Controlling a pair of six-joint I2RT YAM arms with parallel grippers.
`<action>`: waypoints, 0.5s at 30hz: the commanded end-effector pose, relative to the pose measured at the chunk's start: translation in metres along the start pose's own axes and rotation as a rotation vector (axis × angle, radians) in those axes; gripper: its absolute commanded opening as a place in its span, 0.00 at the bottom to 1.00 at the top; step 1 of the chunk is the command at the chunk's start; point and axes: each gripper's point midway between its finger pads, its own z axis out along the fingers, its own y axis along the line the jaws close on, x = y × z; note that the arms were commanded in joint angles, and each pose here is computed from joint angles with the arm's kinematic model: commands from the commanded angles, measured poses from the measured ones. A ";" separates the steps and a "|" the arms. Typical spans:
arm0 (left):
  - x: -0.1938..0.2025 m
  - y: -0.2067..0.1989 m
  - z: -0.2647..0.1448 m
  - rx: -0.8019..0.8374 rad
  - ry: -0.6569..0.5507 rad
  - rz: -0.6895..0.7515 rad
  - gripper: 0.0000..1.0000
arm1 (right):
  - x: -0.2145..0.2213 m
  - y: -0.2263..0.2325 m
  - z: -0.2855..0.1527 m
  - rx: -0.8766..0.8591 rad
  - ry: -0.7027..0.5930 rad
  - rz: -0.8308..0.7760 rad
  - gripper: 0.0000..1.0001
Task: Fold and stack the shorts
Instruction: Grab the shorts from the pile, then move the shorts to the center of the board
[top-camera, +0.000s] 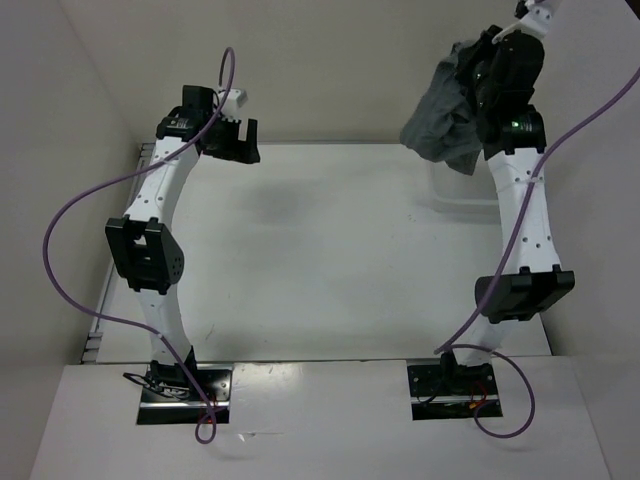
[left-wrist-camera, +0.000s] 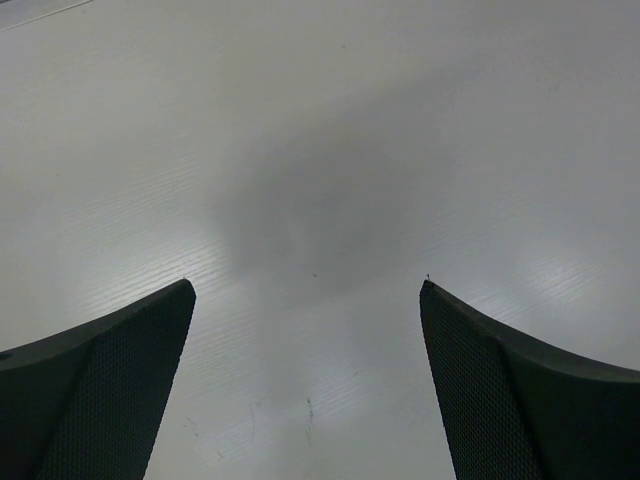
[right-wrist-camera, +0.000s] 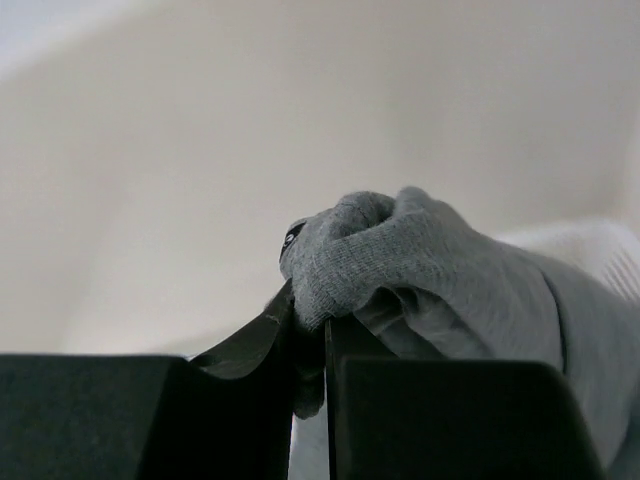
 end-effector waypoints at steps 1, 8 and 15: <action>-0.036 -0.010 -0.030 0.007 -0.119 0.042 1.00 | -0.117 0.093 -0.081 -0.441 -0.265 -0.060 0.00; -0.048 -0.018 -0.076 -0.027 -0.189 0.062 1.00 | -0.052 0.187 -0.152 -1.013 -0.018 -0.107 0.00; -0.028 -0.017 -0.097 -0.039 -0.165 0.043 1.00 | 0.127 0.196 -0.165 -1.011 0.420 -0.042 0.00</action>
